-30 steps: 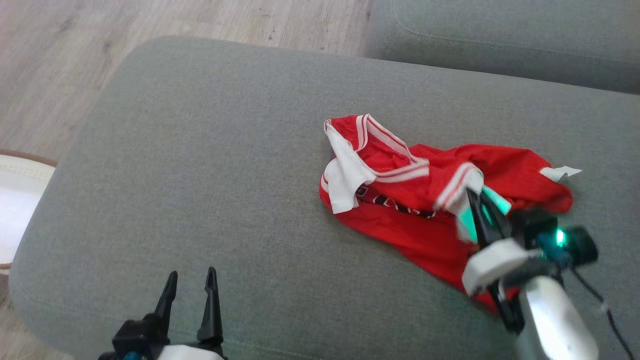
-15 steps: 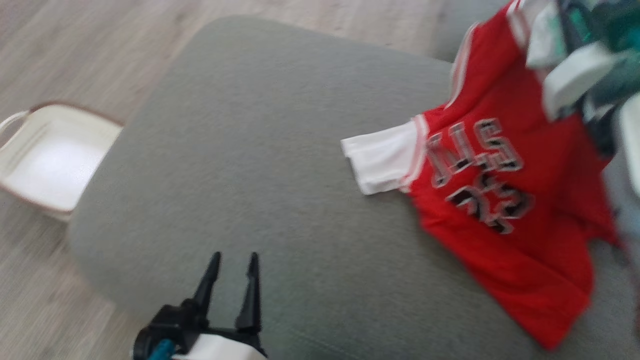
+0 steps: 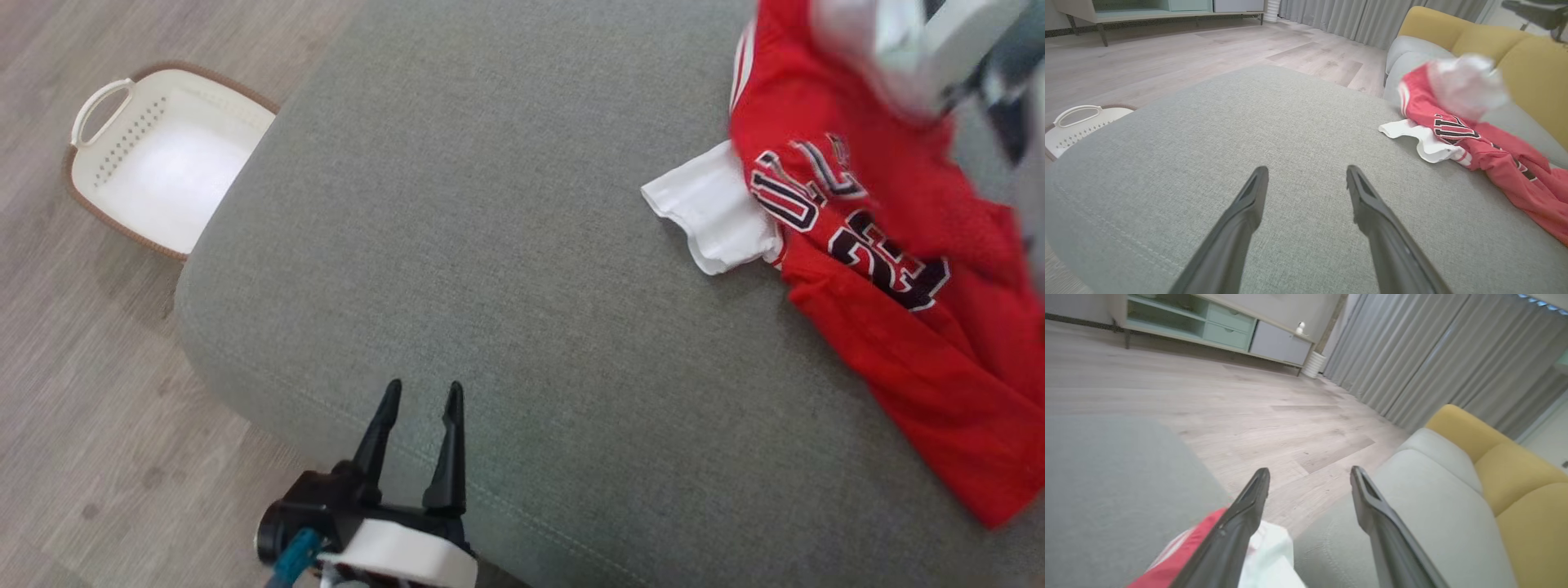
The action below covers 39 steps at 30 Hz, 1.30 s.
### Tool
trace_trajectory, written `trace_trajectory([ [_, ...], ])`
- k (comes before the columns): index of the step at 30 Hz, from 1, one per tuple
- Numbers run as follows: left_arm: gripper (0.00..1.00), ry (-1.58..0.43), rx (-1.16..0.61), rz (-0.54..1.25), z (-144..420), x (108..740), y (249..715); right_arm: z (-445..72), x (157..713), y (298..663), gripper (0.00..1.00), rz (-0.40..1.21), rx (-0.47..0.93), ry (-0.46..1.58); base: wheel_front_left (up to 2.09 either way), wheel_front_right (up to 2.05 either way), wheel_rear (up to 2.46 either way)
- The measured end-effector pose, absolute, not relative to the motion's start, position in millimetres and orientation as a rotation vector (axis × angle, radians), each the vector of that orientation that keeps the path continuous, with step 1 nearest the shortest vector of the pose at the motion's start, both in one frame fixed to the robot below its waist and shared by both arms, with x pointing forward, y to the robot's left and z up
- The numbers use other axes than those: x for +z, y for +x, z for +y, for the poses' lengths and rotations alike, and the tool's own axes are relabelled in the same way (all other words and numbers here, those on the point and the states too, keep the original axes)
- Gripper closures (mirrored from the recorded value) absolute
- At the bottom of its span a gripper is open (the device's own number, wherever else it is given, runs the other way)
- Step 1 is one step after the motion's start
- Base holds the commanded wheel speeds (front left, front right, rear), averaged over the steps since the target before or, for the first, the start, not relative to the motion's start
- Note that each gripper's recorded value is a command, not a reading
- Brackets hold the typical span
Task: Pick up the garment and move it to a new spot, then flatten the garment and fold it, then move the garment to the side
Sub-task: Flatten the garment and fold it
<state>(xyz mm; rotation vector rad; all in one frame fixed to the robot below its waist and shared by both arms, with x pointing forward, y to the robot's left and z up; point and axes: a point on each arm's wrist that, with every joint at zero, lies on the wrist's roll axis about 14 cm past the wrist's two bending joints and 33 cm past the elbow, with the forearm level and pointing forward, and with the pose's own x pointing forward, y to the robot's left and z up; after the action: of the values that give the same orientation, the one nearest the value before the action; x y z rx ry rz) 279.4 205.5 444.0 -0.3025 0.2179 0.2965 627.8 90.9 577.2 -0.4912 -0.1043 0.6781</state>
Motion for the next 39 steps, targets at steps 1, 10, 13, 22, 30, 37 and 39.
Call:
trace_trajectory([
  [1, 0.00, -0.304, 0.282, 0.217, 204, 443, 282, 98, 557, 619, 0.00, -0.075, 0.713, -0.491, 0.00, 0.00, 0.00],
  [10, 0.00, -0.293, 0.183, 0.207, 188, 444, 298, 51, 555, 600, 0.00, -0.085, 0.656, -0.398, 0.00, 0.00, 0.00],
  [13, 0.00, -0.277, 0.149, 0.188, 187, 449, 305, 16, 539, 587, 0.00, -0.031, 0.591, -0.340, 0.00, 0.00, 0.00],
  [22, 0.00, -0.239, 0.039, 0.146, 167, 464, 314, -75, 479, 490, 0.00, 0.117, 0.390, -0.149, 0.00, 0.00, 0.00],
  [30, 0.00, -0.239, -0.031, 0.125, 151, 476, 321, -113, 413, 399, 0.00, 0.310, 0.271, -0.041, 0.00, 0.00, 0.00],
  [37, 0.00, -0.239, -0.015, 0.154, 154, 469, 322, -99, 399, 386, 0.00, 0.383, 0.305, -0.005, 0.00, 0.00, 0.00],
  [39, 0.00, -0.240, -0.007, 0.164, 156, 466, 321, -92, 395, 386, 0.00, 0.409, 0.321, 0.006, 0.00, 0.00, 0.00],
])
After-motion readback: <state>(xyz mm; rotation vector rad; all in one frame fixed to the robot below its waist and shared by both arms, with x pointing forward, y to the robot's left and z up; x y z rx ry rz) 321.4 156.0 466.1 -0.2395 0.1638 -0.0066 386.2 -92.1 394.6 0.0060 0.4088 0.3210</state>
